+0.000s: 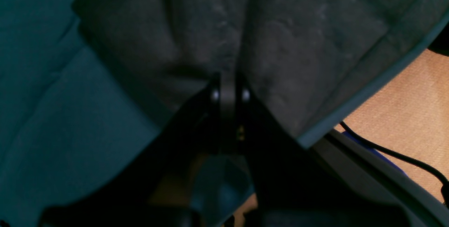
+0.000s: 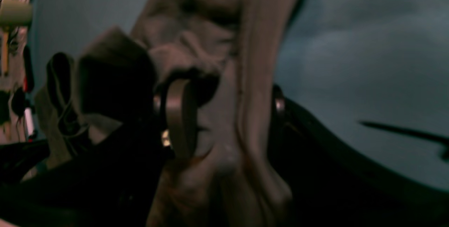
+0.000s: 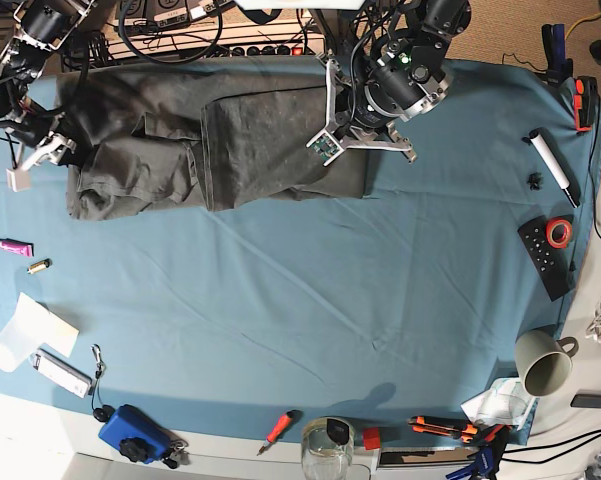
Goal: Fold the T-shirt properly
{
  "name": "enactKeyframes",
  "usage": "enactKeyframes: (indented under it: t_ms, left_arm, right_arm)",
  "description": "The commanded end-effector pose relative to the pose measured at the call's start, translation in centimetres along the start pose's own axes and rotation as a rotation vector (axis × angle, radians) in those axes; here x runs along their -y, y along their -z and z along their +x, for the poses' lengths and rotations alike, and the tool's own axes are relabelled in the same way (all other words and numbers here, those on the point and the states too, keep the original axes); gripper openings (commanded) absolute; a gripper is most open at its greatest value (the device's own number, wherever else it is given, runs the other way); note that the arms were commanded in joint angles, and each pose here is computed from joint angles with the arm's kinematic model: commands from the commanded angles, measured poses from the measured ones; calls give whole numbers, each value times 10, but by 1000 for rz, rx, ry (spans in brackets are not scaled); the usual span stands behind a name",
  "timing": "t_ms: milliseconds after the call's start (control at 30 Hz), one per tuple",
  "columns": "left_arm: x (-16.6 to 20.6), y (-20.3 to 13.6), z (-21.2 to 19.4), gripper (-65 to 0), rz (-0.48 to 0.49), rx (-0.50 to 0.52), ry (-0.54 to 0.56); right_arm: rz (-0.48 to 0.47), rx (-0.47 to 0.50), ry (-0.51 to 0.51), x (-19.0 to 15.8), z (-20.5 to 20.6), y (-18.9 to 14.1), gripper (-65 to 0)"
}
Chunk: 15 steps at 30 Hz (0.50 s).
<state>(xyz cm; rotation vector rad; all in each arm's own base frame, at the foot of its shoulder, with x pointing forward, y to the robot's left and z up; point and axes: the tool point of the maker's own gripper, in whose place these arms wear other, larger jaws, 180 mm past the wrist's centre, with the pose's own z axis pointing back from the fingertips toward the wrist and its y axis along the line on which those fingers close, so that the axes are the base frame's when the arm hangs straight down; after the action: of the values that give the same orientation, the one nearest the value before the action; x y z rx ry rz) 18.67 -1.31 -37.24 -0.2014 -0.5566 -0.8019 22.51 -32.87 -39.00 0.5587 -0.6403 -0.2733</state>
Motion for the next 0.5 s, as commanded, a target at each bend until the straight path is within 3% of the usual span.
enactKeyframes:
  t_ms: [0,233,300,433,467]
  left_arm:
    - [1,-3,9,-650,-1,36,-5]
    - [1,-3,9,-650,-1,37,-5]
    - [1,-3,10,-650,-1,42,-5]
    - [1,-3,11,-650,-1,48,-5]
    - [1,-3,11,-650,-1,47,-5]
  right_arm:
    - [-46,-95,-16,8,-15,-2,-371]
    - [-40,-108,-22,6,-17,1,-374]
    - [-39,-108,-20,5,-18,2,-436]
    - [-32,-99,-16,4,-18,4,-648]
    - [-29,-89,-15,3,-16,4,-650]
